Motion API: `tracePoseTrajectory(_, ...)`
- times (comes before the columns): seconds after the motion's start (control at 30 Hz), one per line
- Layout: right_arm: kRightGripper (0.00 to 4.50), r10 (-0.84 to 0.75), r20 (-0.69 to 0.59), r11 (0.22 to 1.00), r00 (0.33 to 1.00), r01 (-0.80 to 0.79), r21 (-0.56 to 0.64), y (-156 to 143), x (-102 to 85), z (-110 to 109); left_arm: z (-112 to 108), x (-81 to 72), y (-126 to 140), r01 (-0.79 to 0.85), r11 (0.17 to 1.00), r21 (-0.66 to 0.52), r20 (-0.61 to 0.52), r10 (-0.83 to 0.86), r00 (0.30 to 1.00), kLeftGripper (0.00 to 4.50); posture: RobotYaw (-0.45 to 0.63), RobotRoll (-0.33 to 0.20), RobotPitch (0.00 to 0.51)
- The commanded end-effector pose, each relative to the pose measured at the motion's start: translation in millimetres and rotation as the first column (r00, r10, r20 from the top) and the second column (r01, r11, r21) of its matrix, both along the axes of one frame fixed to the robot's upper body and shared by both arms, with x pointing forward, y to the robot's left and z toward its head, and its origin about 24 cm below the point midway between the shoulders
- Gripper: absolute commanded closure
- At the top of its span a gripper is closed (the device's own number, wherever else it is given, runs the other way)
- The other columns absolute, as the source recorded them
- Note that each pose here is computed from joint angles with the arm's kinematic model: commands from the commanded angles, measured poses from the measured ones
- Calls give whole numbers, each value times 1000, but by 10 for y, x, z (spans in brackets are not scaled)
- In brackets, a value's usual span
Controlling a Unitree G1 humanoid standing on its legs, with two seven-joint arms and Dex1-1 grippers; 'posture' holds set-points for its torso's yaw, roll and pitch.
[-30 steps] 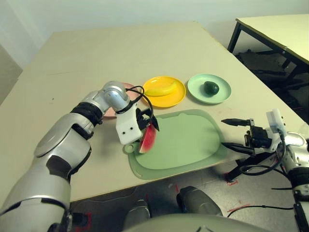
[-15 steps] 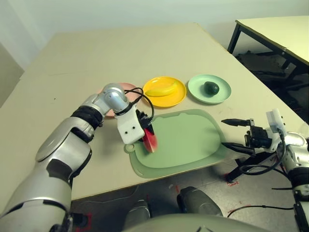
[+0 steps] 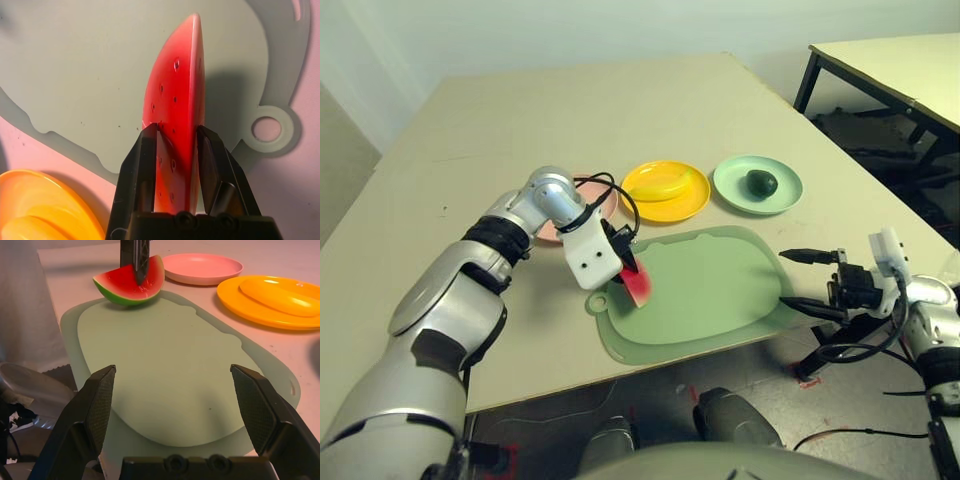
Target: Place the fruits into color-matched plates.
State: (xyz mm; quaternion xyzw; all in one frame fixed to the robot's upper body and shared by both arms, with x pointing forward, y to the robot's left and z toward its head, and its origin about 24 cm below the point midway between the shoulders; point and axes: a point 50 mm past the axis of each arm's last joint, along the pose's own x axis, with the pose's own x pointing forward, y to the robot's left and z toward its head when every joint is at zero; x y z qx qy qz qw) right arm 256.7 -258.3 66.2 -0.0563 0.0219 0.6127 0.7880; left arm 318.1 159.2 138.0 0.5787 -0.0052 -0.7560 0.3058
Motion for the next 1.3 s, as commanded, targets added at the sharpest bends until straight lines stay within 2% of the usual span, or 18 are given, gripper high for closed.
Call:
tracePoseTrajectory(0.03, 0, -2, 13, 1000, 1000, 2, -3, 6, 24, 19, -32, -17, 57, -9, 998, 61, -25, 11, 1000, 3353, -278, 0, 2)
tracePoseTrajectory(0.57, 0, 3, 8, 1000, 1000, -3, 8, 68, 62, 12, 236, 57, 73, -79, 997, 23, -25, 79, 997, 3353, -270, 0, 0)
tracePoseTrajectory(0.87, 0, -17, 13, 999, 1000, 17, 28, 89, 77, 29, 454, 224, 209, -195, 981, 20, 46, 193, 980, 3353, -268, 0, 0)
tracePoseTrajectory(1.13, 0, -73, 44, 992, 996, 68, 111, 158, 101, 120, 575, 445, 394, -432, 902, -1, 206, 423, 882, 3353, -266, 0, 0)
tracePoseTrajectory(1.3, 0, -98, 38, 988, 994, 93, 122, 181, 42, 106, 534, 531, 641, -588, 808, -22, 322, 563, 762, 3353, -280, 0, 0)
